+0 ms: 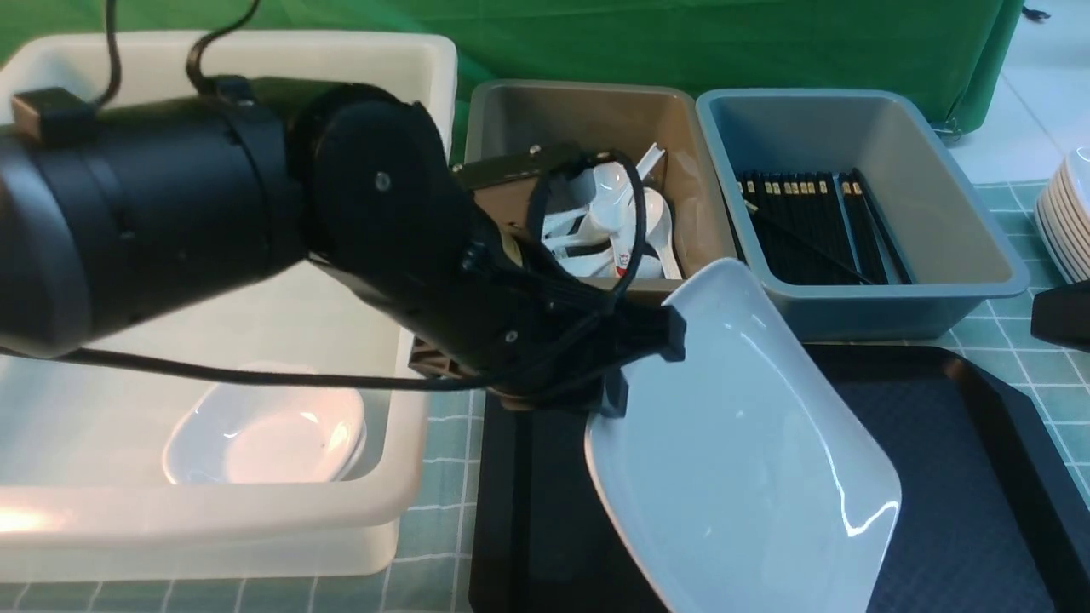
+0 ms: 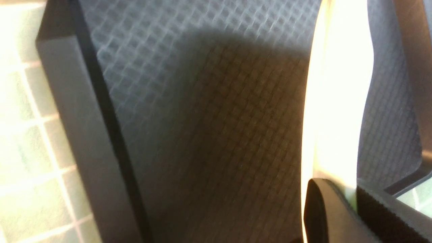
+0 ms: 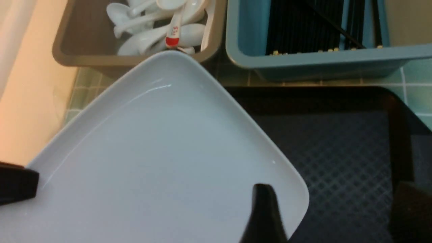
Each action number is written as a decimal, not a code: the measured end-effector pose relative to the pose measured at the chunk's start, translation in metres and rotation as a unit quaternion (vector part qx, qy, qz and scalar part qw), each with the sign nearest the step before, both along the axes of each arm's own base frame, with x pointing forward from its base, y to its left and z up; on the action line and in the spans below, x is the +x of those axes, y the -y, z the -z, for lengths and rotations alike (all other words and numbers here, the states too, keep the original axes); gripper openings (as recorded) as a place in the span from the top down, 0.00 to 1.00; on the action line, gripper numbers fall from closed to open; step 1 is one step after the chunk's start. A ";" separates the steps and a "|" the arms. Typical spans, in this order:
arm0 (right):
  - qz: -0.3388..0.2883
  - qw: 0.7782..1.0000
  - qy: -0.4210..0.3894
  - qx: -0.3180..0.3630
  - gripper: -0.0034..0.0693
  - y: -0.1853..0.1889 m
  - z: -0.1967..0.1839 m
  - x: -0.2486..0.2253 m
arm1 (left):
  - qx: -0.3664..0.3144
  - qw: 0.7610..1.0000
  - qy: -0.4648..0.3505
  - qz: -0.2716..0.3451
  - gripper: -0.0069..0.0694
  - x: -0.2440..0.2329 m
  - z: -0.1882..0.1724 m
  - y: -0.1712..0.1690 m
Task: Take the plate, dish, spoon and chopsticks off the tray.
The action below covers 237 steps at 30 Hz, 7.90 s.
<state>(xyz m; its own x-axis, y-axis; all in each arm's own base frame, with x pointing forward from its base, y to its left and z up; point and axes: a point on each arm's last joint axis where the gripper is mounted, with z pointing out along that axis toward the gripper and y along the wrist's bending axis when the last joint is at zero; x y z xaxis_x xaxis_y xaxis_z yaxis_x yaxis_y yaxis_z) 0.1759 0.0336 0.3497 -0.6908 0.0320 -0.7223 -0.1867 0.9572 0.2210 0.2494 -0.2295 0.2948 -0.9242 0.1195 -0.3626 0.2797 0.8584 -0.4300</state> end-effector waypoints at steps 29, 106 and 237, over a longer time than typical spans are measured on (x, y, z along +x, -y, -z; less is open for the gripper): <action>0.000 1.000 0.003 0.000 0.26 0.000 -0.002 -0.001 | -0.070 0.992 0.082 -0.065 0.87 -0.001 -0.063 -0.065; 0.099 0.916 0.380 -0.082 0.92 0.031 -0.047 -0.117 | -0.044 0.898 0.433 -0.067 0.91 -0.125 -0.182 -0.191; 0.046 0.951 0.237 -0.196 0.62 0.035 0.175 -0.123 | 0.085 0.843 0.477 -0.234 0.89 -0.194 0.108 -0.225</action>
